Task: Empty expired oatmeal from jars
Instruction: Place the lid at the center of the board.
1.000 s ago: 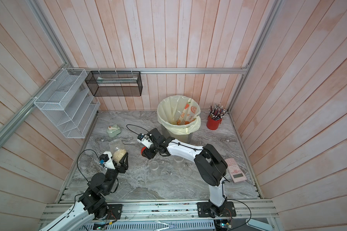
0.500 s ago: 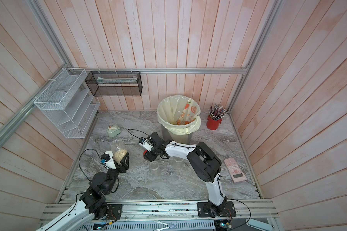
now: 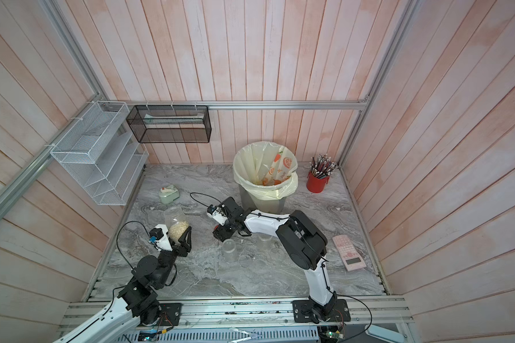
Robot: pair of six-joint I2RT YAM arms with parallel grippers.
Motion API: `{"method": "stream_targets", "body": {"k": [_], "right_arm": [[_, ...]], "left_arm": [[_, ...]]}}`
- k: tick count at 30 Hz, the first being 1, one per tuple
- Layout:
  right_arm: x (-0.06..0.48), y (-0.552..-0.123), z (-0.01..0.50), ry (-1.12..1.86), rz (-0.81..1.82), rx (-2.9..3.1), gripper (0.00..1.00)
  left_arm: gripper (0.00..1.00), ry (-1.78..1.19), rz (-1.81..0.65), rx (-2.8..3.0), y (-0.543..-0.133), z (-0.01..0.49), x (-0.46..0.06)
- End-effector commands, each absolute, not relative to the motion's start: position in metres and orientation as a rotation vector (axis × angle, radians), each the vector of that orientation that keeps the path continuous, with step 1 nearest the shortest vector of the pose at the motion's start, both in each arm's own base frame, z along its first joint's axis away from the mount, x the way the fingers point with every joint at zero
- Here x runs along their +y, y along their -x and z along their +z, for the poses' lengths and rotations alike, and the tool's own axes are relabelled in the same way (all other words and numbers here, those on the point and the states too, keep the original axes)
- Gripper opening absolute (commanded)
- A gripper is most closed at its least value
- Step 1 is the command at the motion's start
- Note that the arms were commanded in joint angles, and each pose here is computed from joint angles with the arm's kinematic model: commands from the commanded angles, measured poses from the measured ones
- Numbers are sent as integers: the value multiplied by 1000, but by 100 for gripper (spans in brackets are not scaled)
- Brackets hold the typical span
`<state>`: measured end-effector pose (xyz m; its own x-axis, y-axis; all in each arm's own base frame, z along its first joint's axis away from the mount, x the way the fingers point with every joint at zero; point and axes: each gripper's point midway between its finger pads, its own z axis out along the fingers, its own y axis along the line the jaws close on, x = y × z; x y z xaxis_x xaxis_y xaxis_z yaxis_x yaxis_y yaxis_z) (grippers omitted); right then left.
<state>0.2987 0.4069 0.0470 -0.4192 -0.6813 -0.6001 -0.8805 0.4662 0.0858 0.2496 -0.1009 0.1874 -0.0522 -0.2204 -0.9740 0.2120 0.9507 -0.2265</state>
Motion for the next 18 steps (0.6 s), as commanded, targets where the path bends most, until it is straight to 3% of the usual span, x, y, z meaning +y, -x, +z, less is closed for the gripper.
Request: {"method": "stream_targets", "body": {"k": [1,18], "right_arm": [[401,-308,62,1281,492,2215,86],[391,-323,174,1213,464,2050,85]], "left_arm": [[0,3,-392,1529,-249,207,-105],[0,-78,-432,1517,-257,253,-127]]}}
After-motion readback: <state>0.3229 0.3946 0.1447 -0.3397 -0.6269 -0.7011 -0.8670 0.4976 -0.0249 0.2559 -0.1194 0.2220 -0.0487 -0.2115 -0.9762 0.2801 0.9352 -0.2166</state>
